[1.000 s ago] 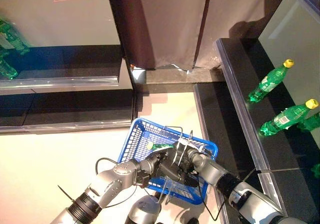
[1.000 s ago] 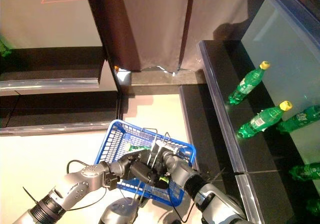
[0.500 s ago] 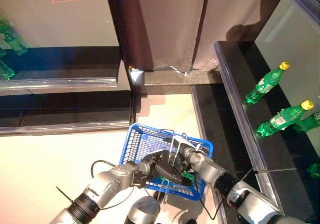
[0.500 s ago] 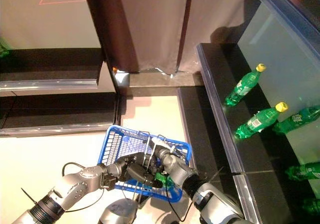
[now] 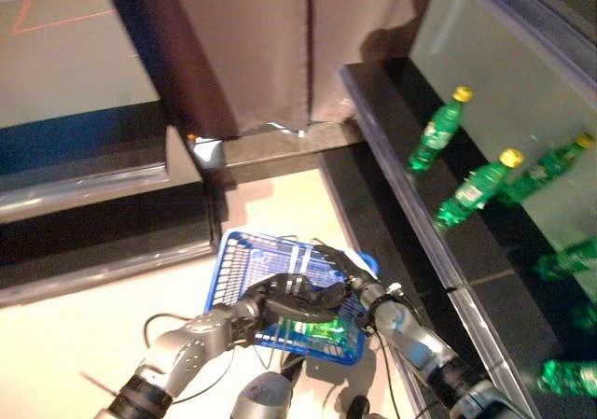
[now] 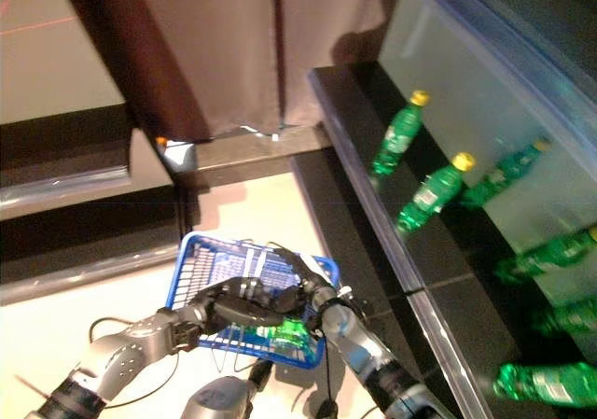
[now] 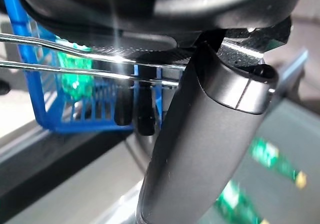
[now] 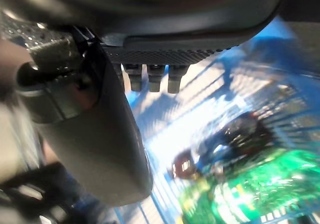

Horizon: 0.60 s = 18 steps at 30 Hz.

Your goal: Pick up the drink and place into the basket.

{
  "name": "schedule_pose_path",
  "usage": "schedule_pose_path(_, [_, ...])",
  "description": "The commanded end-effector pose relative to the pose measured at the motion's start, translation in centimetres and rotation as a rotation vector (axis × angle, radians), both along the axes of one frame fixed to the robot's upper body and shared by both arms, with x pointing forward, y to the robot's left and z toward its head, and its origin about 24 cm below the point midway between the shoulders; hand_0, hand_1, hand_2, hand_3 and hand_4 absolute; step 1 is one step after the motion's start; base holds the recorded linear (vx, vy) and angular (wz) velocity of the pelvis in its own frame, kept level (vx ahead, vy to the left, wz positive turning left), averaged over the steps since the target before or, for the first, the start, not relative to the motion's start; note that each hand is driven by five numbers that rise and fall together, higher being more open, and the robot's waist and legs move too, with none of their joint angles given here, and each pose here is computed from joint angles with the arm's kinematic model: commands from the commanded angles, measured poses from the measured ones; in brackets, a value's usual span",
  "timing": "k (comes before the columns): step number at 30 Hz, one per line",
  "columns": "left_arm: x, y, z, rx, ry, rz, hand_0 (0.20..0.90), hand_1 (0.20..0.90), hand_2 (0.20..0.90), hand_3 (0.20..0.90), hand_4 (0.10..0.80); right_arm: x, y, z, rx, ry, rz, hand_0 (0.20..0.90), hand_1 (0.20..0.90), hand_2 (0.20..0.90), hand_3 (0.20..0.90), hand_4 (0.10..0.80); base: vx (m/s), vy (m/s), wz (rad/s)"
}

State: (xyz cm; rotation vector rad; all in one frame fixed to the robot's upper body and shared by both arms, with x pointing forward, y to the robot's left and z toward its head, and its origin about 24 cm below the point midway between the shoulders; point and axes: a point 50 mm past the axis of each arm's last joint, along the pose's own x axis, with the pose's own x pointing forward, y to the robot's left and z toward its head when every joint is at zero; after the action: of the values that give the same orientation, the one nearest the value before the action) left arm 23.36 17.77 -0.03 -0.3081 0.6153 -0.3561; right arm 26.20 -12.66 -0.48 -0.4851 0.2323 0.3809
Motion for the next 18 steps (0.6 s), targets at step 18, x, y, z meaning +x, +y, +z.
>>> schedule_pose_path(18, [1.4, 8.9, -1.8, -0.373, -0.323, 0.841, 0.300, 0.300, 0.300, 0.200, 0.100, -7.1, -7.0, -6.7, 0.571, 0.348, -0.321, 0.900, 0.900, 0.900, 0.900, 0.800, -0.026, -0.035, -0.32])
